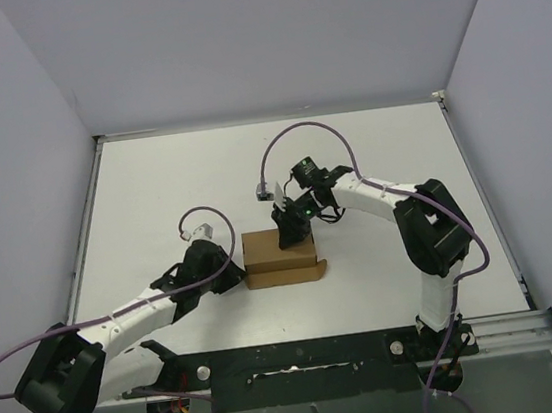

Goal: Fold the paper box

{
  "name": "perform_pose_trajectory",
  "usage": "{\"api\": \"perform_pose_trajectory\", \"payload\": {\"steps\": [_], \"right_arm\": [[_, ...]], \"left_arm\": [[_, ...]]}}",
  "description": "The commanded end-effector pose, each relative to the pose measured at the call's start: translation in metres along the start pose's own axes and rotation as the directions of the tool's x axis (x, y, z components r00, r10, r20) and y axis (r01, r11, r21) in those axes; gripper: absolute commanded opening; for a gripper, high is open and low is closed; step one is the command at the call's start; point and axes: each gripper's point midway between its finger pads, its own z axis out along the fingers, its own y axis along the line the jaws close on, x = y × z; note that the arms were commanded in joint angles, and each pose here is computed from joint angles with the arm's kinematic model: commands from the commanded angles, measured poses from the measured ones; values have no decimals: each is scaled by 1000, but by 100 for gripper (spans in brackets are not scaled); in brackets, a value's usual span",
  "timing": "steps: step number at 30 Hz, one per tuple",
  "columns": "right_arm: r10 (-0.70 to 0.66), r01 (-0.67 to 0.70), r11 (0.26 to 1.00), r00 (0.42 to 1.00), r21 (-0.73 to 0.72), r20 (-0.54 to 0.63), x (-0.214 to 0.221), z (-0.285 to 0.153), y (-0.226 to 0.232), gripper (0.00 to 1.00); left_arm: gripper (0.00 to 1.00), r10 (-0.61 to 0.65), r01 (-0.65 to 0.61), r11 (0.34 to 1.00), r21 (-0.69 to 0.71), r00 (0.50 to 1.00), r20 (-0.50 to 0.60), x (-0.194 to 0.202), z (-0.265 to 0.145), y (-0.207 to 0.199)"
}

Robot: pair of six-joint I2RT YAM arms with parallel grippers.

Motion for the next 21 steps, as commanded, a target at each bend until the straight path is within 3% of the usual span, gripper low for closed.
{"api": "perform_pose_trajectory", "payload": {"steps": [1, 11, 16, 21], "right_arm": [[9, -9, 1000, 1000, 8, 7, -7, 6, 0, 13], [7, -7, 999, 1000, 33, 9, -13, 13, 3, 15], [89, -83, 983, 996, 165, -30, -15, 25, -6, 16], [127, -124, 976, 992, 180, -2, -20, 34, -1, 17]], "left_arm": [[12, 9, -9, 1000, -6, 1000, 25, -14, 1, -11], [4, 122, -120, 989, -81, 992, 19, -18, -7, 3], [0, 169, -163, 982, -98, 984, 51, -22, -15, 10], [0, 234, -228, 970, -87, 969, 73, -26, -19, 11]]}}
